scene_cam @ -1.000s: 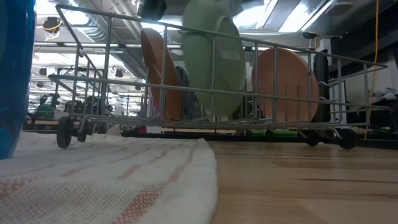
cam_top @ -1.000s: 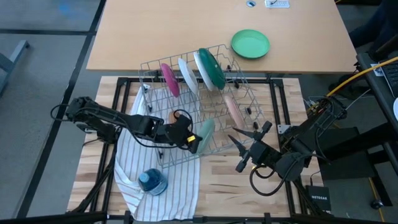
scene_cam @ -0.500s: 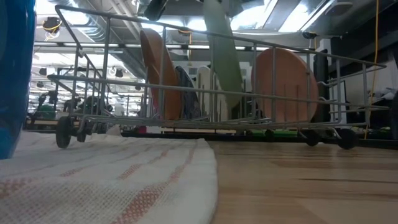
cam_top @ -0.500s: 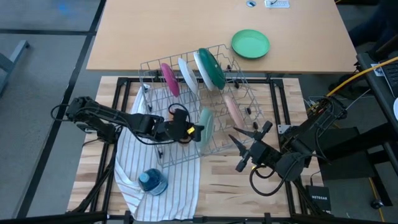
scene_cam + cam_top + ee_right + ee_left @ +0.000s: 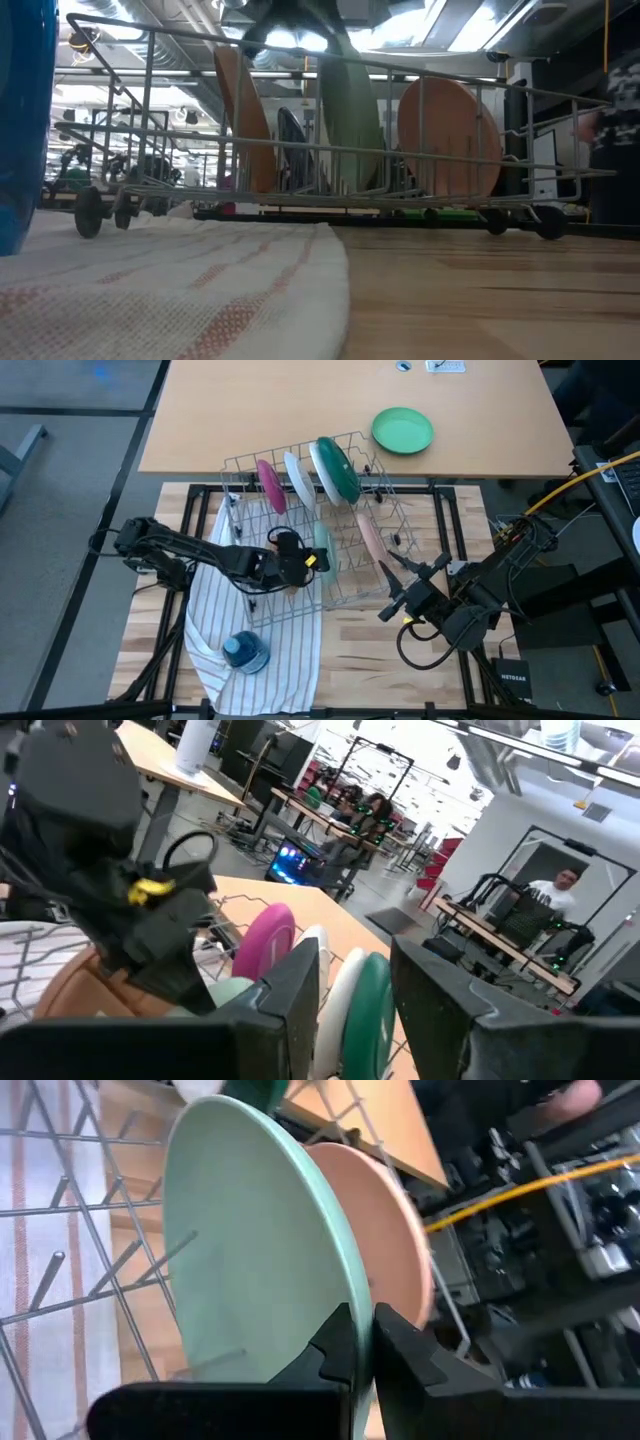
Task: Sort dishes
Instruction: Put the light green plate into the dish rack
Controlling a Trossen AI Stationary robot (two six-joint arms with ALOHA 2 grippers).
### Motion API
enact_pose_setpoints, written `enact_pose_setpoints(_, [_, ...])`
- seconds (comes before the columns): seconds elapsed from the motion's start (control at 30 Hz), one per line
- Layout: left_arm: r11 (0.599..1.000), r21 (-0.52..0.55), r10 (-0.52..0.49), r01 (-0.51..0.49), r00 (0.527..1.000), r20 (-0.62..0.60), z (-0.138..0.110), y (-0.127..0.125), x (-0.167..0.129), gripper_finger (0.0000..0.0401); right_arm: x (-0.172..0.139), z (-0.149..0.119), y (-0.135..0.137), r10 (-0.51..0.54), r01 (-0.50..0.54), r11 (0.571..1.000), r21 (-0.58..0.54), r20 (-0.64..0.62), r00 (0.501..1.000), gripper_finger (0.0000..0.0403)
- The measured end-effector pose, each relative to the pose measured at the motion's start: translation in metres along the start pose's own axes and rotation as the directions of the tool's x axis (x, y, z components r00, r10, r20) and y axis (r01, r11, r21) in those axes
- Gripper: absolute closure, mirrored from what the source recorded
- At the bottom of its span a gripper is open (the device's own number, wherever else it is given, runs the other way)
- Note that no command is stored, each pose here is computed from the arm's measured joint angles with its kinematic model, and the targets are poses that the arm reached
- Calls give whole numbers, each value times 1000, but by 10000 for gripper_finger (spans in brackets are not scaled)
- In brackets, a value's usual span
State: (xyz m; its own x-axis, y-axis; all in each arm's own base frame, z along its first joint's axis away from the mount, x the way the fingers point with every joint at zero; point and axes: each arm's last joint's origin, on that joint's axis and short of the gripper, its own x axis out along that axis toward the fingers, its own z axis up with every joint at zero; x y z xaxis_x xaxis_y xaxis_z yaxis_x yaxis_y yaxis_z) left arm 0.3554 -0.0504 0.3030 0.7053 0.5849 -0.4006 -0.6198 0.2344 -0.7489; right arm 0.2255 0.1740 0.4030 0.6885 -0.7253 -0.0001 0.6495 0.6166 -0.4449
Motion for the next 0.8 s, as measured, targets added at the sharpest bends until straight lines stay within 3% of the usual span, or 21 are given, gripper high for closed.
enact_pose_setpoints(0.37, [996, -71, 57, -55, 998, 37, -3, 9, 25, 385, 0, -3, 1, 0, 0, 999, -43, 0, 1000, 274])
enact_pose_setpoints(0.8, [990, 126, 54, -56, 998, 18, -1, 9, 25, 383, 0, -3, 1, 9, -9, 999, -42, 2, 1000, 274])
